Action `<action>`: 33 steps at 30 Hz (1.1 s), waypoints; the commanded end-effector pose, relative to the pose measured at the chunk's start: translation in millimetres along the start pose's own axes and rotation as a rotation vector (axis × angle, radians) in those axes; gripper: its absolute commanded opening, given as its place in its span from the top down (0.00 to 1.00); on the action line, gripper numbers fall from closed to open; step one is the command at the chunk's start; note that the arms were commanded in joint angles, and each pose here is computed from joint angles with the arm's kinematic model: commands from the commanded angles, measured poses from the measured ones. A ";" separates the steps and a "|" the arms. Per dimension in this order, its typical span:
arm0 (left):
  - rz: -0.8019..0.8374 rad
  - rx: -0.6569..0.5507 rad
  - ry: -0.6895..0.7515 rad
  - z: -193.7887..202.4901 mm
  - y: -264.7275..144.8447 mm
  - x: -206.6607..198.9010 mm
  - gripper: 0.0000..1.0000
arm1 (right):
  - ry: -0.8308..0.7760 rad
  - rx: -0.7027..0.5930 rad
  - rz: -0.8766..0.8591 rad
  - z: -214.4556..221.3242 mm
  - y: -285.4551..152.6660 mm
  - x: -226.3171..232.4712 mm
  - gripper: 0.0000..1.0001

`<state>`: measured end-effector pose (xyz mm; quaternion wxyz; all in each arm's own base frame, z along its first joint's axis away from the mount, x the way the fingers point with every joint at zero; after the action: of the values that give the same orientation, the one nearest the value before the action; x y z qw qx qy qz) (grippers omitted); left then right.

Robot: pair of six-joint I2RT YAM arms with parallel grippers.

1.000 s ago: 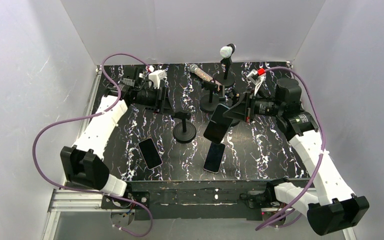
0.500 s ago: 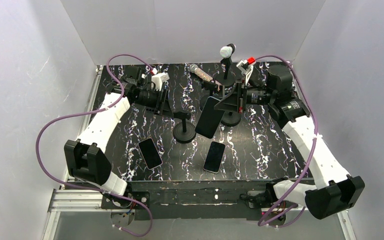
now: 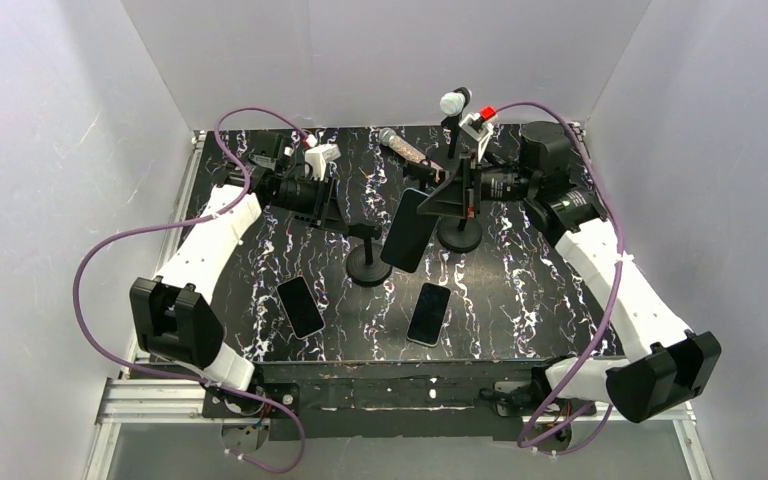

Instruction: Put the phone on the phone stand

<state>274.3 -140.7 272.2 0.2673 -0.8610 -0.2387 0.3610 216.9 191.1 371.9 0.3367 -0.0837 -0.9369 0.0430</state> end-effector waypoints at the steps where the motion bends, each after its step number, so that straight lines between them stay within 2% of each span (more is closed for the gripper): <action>1: 0.010 0.005 0.019 0.9 5.1 0.6 0.71 | -0.109 -0.050 -0.071 -24.9 1.9 24.8 0.99; 5: -0.013 0.011 0.022 2.4 5.6 2.1 0.76 | -0.112 -0.046 -0.079 -26.7 6.2 25.9 0.99; 12: -0.040 -0.006 0.037 -0.5 1.3 -2.1 0.99 | -0.139 -0.045 -0.103 -29.9 15.8 27.7 0.99; 17: -0.108 -0.022 0.090 -3.4 -0.4 -10.3 1.00 | -0.270 -0.075 -0.149 -31.3 27.3 37.5 0.99; 20: -0.139 -0.025 0.115 -4.5 -0.4 -14.4 1.00 | -0.338 -0.051 -0.201 -29.9 39.5 42.2 0.99; 29: -0.176 -0.095 0.197 -7.0 -3.4 -28.4 1.00 | -0.276 0.051 -0.328 -35.2 70.6 30.9 0.99; 33: -0.174 -0.096 0.209 -5.7 -4.3 -28.9 1.00 | -0.310 0.064 -0.369 -33.8 79.3 24.9 0.99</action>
<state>267.4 -157.9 276.5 0.3036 -0.8652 -0.2992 0.2640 234.7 270.6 374.4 0.2647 0.0568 -0.9612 0.0535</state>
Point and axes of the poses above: each gripper's point midway between its finger pads, its own y axis out along the fingers, its own x axis along the line the jaws close on, z = x × y, the point moved 8 cm from there along -y, back along the fingers, and after that the axes turned 5 degrees about y, right-handed, at the moved point
